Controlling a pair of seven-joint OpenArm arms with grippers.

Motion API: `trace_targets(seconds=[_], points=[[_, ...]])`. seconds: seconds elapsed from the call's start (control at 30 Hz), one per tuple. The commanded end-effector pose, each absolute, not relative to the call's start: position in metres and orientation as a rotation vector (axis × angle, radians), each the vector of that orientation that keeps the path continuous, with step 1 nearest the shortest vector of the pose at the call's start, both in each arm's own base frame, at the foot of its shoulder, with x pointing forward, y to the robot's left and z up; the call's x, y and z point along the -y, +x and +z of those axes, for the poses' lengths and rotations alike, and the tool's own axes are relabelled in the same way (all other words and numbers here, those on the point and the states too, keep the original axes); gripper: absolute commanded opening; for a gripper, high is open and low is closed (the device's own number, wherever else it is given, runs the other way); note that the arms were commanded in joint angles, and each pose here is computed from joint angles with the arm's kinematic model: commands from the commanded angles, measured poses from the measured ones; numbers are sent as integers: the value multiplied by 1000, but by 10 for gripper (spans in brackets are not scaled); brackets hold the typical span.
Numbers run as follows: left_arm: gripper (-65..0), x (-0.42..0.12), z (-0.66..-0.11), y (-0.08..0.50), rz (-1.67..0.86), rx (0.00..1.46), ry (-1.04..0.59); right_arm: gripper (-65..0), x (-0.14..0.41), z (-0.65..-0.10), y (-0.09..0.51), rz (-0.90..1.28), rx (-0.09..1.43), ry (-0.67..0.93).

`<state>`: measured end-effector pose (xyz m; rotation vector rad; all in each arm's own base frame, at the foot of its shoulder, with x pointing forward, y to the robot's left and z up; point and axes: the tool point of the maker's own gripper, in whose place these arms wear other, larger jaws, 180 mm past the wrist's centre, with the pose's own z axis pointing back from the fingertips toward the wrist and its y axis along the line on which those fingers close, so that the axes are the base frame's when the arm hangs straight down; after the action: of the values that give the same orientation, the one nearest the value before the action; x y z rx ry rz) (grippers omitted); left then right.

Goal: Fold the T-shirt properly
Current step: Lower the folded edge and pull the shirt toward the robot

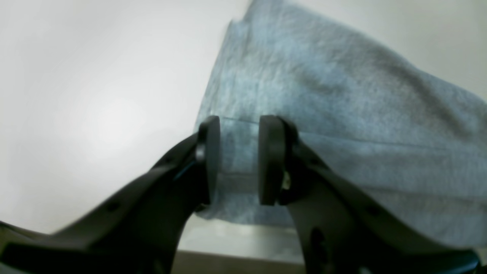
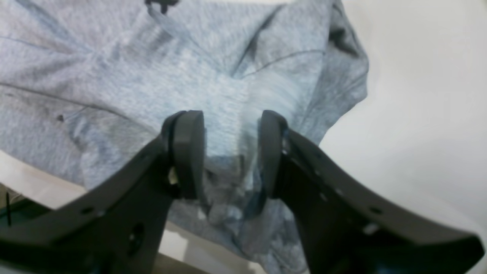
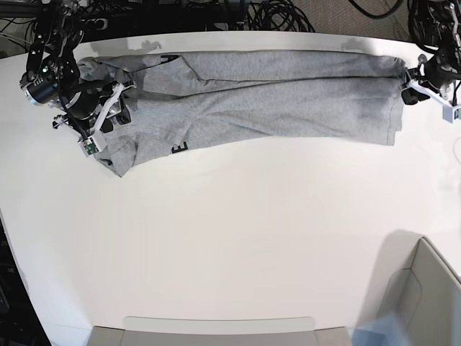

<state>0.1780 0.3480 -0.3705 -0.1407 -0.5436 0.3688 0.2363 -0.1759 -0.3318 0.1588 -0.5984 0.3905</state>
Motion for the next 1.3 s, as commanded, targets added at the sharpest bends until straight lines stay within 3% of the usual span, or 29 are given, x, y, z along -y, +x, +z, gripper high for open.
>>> trace_targets(seconds=[0.0, 0.23, 0.57, 1.27], points=[[-457, -362, -356, 194, 364, 597, -140, -403, 177, -322, 243, 412, 634, 151], [-453, -350, -363, 202, 243, 553, -221, -403, 187, -333, 240, 400, 592, 145], [-453, -362, -402, 191, 243, 434, -150, -403, 196, -328, 246, 416, 599, 115], [-453, -359, -439, 174, 241, 345, -144, -403, 197, -327, 248, 415, 604, 110]])
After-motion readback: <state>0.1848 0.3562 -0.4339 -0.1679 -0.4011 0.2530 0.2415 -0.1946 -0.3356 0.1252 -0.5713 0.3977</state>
